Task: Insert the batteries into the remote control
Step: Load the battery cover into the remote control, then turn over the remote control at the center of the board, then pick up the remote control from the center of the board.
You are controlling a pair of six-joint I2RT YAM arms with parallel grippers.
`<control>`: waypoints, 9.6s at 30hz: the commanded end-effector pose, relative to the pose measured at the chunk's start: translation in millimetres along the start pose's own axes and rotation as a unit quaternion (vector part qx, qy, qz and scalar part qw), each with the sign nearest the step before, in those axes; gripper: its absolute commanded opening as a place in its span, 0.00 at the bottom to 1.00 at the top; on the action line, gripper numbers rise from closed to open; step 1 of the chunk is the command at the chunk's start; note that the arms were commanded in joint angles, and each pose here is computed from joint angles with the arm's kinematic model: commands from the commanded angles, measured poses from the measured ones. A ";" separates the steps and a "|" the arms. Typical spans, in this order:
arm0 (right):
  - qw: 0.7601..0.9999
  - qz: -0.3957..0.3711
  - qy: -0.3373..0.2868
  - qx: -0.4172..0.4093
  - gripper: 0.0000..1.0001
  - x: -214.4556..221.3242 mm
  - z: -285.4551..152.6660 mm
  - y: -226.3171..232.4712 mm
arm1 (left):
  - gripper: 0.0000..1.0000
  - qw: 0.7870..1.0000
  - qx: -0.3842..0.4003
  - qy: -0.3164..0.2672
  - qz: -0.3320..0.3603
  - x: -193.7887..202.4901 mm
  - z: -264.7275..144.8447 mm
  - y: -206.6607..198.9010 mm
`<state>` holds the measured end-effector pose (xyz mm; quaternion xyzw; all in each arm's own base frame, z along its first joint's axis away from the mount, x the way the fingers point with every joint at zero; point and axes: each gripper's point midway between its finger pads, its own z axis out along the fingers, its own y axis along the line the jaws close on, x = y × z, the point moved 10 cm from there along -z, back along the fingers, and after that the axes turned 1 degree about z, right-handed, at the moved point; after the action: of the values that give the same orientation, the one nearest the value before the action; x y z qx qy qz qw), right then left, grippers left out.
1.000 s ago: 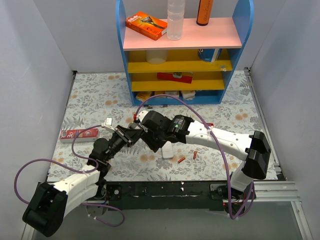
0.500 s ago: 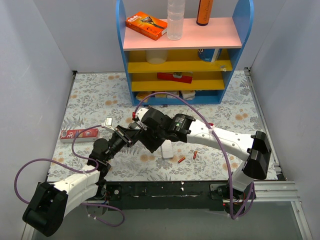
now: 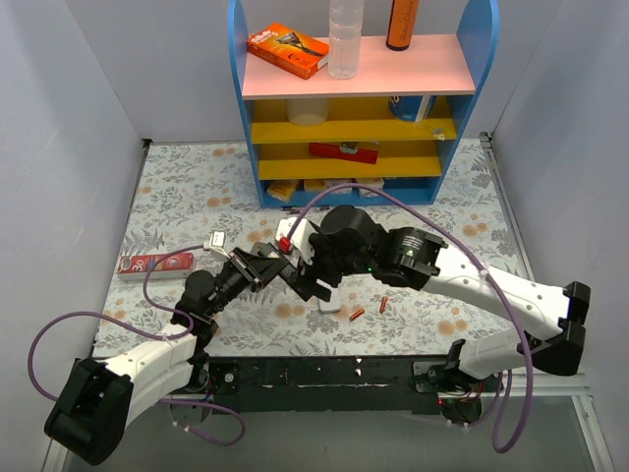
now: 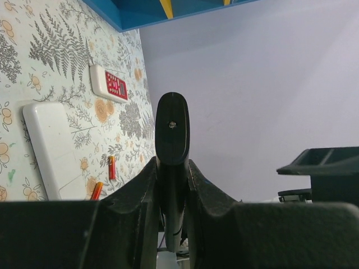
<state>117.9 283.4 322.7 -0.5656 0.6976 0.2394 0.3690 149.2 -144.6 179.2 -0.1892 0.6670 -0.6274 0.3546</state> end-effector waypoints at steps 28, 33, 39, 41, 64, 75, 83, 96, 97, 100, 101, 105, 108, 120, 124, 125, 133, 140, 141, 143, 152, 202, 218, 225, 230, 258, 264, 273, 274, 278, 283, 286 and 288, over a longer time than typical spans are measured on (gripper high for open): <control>0.950 -0.281 0.015 -0.134 0.71 32.0 14.7 6.1 | 0.00 0.995 0.050 0.069 -0.056 -0.5 3.2 -39.7; 0.949 -0.279 0.027 -0.145 0.73 32.3 19.1 9.1 | 0.00 0.995 0.052 0.070 -0.056 -0.8 3.6 -40.8; 0.948 -0.281 0.044 -0.144 0.74 32.8 24.9 9.7 | 0.00 0.994 0.055 0.073 -0.055 -0.8 3.5 -42.3; 0.948 -0.282 0.047 -0.138 0.74 32.5 25.0 9.8 | 0.00 0.994 0.057 0.073 -0.056 -0.8 3.3 -42.9; 0.945 -0.304 0.099 -0.067 0.72 52.8 46.5 13.2 | 0.00 0.987 0.103 0.085 -0.087 -1.8 -3.8 -64.0; 0.943 -0.318 0.087 -0.042 0.65 52.4 48.5 14.4 | 0.00 0.986 0.106 0.093 -0.092 -1.6 -4.9 -67.6; 0.942 -0.325 0.077 -0.031 0.62 49.7 53.1 12.9 | 0.00 0.984 0.111 0.104 -0.089 -1.1 -5.2 -70.6; 0.940 -0.335 0.057 -0.012 0.60 40.8 63.0 7.7 | 0.00 0.981 0.122 0.124 -0.081 0.3 -7.2 -77.1; 0.940 -0.336 0.056 -0.010 0.61 40.2 63.2 5.9 | 0.00 0.981 0.123 0.126 -0.082 0.5 -7.3 -77.2; 0.940 -0.339 0.049 -0.012 0.61 37.4 64.1 5.4 | 0.00 0.981 0.123 0.130 -0.081 1.1 -7.8 -76.6; 0.939 -0.339 0.050 -0.014 0.60 37.5 64.5 5.5 | 0.00 0.980 0.124 0.131 -0.080 1.2 -7.7 -77.5; 0.944 -0.323 0.056 -0.036 0.66 38.4 63.8 8.8 | 0.00 0.986 0.112 0.121 -0.040 -0.3 -3.4 -74.8; 0.953 -0.297 0.036 -0.052 0.73 38.8 54.8 14.1 | 0.00 0.993 0.058 0.104 -0.009 -3.3 5.5 -63.4; 0.991 -0.004 -0.078 0.112 0.98 54.4 -5.9 -21.2 | 0.05 0.965 -0.143 0.078 0.204 -33.5 39.5 -46.0; 0.964 0.165 -0.094 0.186 0.98 77.8 -21.7 -50.1 | 0.03 0.937 -0.234 0.093 0.242 -43.0 43.9 -36.1; 0.957 0.192 -0.092 0.199 0.98 83.2 -25.0 -54.3 | 0.02 0.930 -0.250 0.092 0.252 -46.2 46.8 -35.9; 0.909 0.322 -0.062 0.257 0.98 129.2 -28.3 -65.9 | 0.08 0.851 -0.386 0.161 0.316 -62.7 70.2 -15.9; 0.888 0.359 -0.084 0.275 0.98 146.5 -33.0 -61.7 | 0.16 0.734 -0.513 0.236 0.377 -45.4 100.3 17.0; 0.886 0.361 -0.086 0.277 0.98 147.4 -34.1 -61.5 | 0.16 0.712 -0.535 0.254 0.376 -41.4 104.5 31.2; 0.886 0.362 -0.082 0.277 0.98 151.0 -36.0 -59.5 | 0.17 0.682 -0.559 0.260 0.394 -38.2 108.7 34.2; 0.875 0.369 -0.089 0.302 0.98 159.5 -44.2 -57.2 | 0.27 0.585 -0.613 0.311 0.430 -8.0 110.9 71.3; 0.898 0.397 -0.020 0.187 0.96 154.0 0.4 -71.6 | 0.98 0.854 -0.396 -0.002 0.339 -90.9 3.9 -42.3; 0.886 0.418 0.035 0.198 0.87 161.1 20.1 -91.1 | 0.98 0.834 -0.434 -0.053 0.338 -97.7 -10.7 -11.7; 0.884 0.422 0.068 0.191 0.83 159.4 42.7 -80.8 | 0.98 0.819 -0.451 -0.058 0.348 -100.8 -12.5 -8.7; 0.885 0.420 0.081 0.184 0.84 152.7 55.0 -70.6 | 0.98 0.818 -0.450 -0.059 0.354 -99.1 -12.0 -10.4; 0.879 0.352 0.212 0.241 0.95 149.9 133.6 -26.9 | 0.98 0.816 -0.449 -0.048 0.361 -90.9 -10.7 -9.4; 0.879 0.341 0.236 0.238 0.83 160.4 136.5 -20.0 | 0.98 0.831 -0.429 -0.034 0.352 -86.3 -8.1 -11.6; 0.914 0.305 0.178 0.200 0.46 148.7 123.7 -20.9 | 0.98 0.900 -0.334 0.029 0.277 -65.7 5.5 -19.6; 0.920 0.297 0.169 0.195 0.45 145.7 121.8 -19.7 | 0.98 0.909 -0.317 0.031 0.269 -64.6 9.2 -21.1; 0.943 0.259 0.106 0.181 0.43 126.1 105.7 -17.1 | 0.98 0.942 -0.250 0.076 0.210 -50.3 17.8 -21.5; 0.966 0.206 0.021 0.156 0.43 111.4 90.4 -9.5 | 0.98 0.968 -0.176 0.107 0.145 -38.8 26.1 -20.8; 0.972 0.186 -0.029 0.140 0.43 103.7 81.5 -7.6 | 0.98 0.975 -0.141 0.121 0.117 -35.0 29.3 -21.7; 0.975 0.174 -0.049 0.130 0.43 99.9 76.5 -5.1 | 0.98 0.977 -0.127 0.137 0.102 -31.1 29.9 -21.2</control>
<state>131.8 271.2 179.6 -0.3494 0.8423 0.1877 0.3650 190.1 -135.4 191.7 -0.1008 0.8407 -0.4294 0.3141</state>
